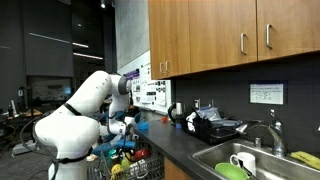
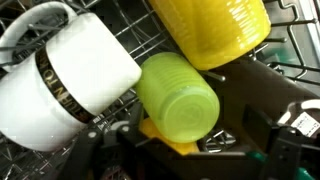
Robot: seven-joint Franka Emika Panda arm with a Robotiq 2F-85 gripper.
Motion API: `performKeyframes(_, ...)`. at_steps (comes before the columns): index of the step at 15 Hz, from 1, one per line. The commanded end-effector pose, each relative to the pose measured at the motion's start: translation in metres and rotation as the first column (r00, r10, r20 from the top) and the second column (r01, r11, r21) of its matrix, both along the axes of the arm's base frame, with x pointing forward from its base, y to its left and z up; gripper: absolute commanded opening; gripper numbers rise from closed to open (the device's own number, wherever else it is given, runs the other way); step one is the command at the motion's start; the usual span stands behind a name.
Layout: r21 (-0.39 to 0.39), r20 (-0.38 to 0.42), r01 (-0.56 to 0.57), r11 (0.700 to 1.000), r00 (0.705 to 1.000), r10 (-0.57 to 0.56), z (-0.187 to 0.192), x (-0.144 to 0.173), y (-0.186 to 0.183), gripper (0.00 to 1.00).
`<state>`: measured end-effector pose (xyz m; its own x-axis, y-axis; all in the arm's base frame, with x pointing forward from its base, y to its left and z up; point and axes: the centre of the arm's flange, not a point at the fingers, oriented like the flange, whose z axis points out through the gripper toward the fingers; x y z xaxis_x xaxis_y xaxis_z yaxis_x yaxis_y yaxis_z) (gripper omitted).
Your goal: Move the green cup in the dishwasher to the left
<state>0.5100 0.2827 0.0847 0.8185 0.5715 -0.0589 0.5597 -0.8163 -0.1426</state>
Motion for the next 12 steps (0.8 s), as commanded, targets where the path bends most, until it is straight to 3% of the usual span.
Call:
performKeyframes(1, -0.022, -0.009, -0.014, 1.0, 1.0, 0.013, -0.007, 0.001, 0.003, 1.0)
performKeyframes(5, -0.03, -0.022, -0.015, 0.999, 1.0, 0.014, -0.016, -0.003, 0.0, 1.0)
performKeyframes(6, -0.032, -0.023, -0.014, 0.999, 1.0, 0.014, -0.017, -0.004, 0.0, 0.75)
performKeyframes(7, -0.038, -0.02, -0.008, 0.999, 1.0, 0.008, -0.018, -0.005, 0.001, 0.74)
performKeyframes(11, -0.047, -0.016, -0.005, 0.999, 1.0, 0.004, -0.015, -0.001, -0.002, 0.46)
performKeyframes(12, -0.045, -0.016, -0.002, 0.999, 1.0, 0.001, -0.012, 0.0, -0.002, 0.45)
